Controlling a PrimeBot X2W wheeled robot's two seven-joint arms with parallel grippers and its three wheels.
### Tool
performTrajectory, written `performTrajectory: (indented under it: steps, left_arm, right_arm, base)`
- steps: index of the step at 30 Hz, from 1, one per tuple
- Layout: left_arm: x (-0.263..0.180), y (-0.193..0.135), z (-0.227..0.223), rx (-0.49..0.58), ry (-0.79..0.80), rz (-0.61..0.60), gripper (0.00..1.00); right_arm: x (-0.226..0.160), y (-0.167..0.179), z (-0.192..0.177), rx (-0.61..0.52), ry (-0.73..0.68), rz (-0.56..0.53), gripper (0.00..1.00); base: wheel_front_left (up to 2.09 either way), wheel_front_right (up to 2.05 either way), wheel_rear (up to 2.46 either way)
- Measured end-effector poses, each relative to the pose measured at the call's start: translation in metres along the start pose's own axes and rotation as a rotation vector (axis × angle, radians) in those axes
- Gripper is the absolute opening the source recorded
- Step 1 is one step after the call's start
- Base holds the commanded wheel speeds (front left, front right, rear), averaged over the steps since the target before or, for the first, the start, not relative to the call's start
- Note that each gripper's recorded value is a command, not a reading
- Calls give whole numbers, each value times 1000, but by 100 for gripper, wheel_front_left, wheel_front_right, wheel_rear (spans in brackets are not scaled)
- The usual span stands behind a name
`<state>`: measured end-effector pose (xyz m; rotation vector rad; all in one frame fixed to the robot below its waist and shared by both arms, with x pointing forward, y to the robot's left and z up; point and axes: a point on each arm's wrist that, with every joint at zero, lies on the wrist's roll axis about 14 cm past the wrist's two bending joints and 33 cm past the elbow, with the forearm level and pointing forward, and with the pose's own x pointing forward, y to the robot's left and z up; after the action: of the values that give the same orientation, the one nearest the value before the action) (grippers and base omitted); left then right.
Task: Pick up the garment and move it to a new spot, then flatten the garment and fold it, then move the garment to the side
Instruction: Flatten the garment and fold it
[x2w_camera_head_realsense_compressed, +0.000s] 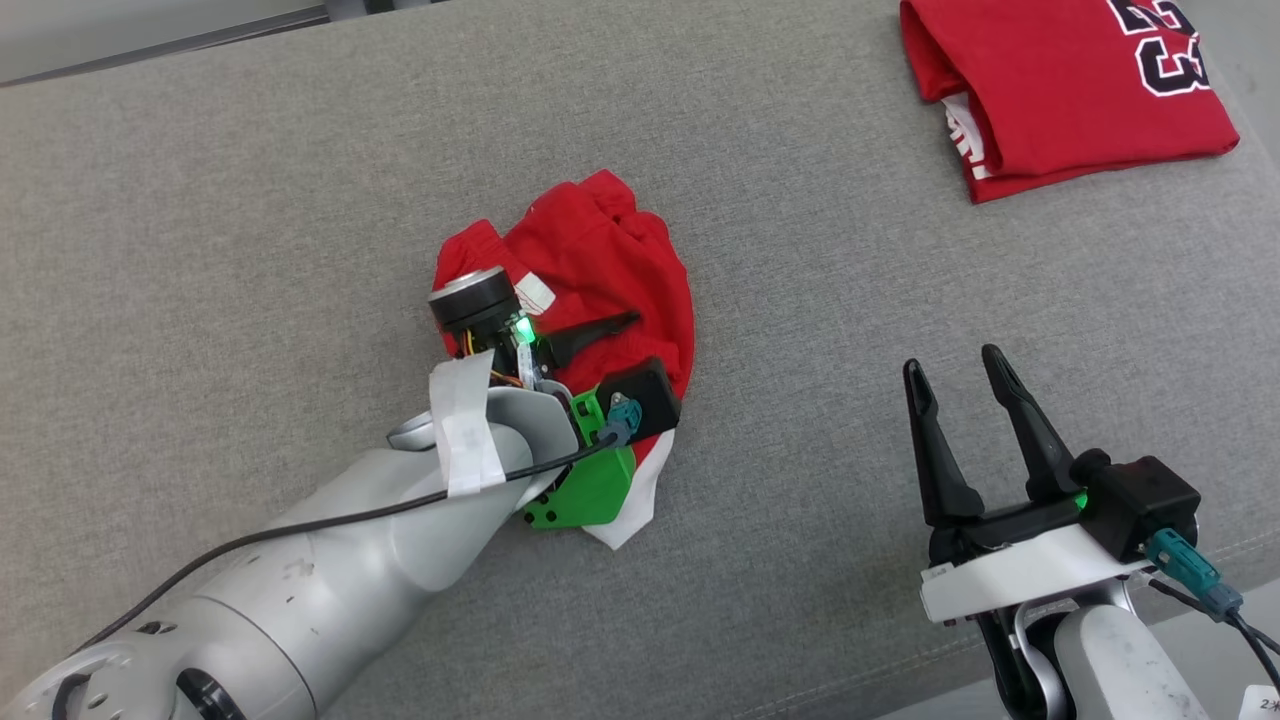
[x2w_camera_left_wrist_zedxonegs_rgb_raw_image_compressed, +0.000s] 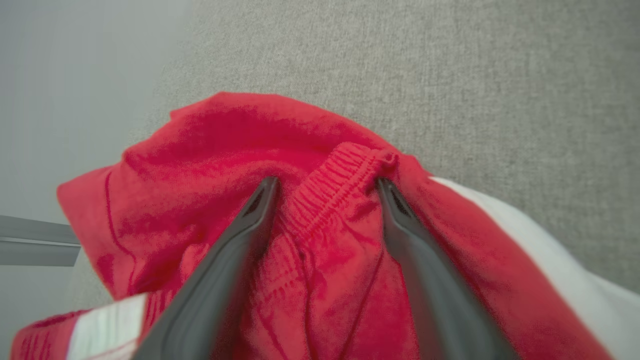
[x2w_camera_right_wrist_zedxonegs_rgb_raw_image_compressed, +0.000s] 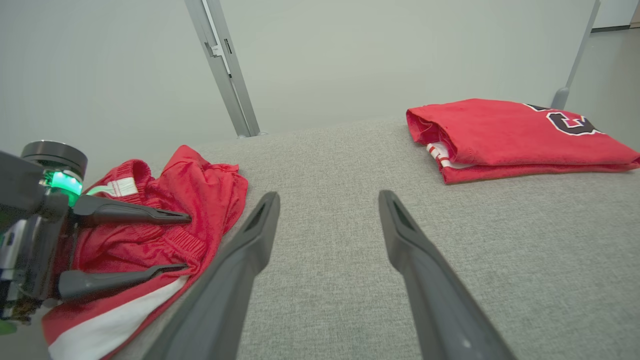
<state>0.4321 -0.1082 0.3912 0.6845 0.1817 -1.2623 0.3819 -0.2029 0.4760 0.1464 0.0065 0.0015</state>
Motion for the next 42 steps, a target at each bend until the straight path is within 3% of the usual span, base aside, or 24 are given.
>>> performTrajectory:
  steps: [7,13,18,21,26,32,36,37,38,39,40,42]
  left_arm:
    - [2,19,39,1,-154,51,0]
    - [-9,80,118,-43,-400,242,0]
    - [-62,144,224,-26,-725,460,0]
    - [-95,156,250,-21,-851,536,0]
    - [-91,136,191,-139,-763,539,0]
    - [-75,68,89,-361,-553,482,0]
    - [-81,37,48,-478,-470,478,0]
    - [-83,26,37,-500,-441,463,6]
    - [-86,18,26,-529,-415,466,37]
    - [-89,12,20,-559,-403,462,82]
    - [-93,5,13,-580,-387,456,100]
    - [-99,-7,4,-595,-363,442,100]
  right_arm:
    - [-5,-2,4,10,-12,-17,100]
    - [-11,-5,10,12,-29,-36,100]
    - [-11,-6,12,15,-35,-42,100]
    - [-9,-3,11,18,-34,-34,100]
    - [-4,0,10,19,-32,-17,100]
    - [6,10,1,18,-12,26,100]
    - [12,11,-1,11,-8,37,100]
    - [13,11,-1,9,-7,41,100]
    - [14,11,-1,8,-7,43,100]
    - [14,11,-1,7,-7,44,100]
    - [14,10,-1,6,-8,45,100]
    - [13,12,-3,5,-2,52,100]
  base:
    - [0,0,0]
    - [0,0,0]
    - [0,0,0]
    - [0,0,0]
    - [0,0,0]
    - [0,0,0]
    - [0,0,0]
    - [0,0,0]
    - [0,0,0]
    - [0,0,0]
    - [0,0,0]
    - [0,0,0]
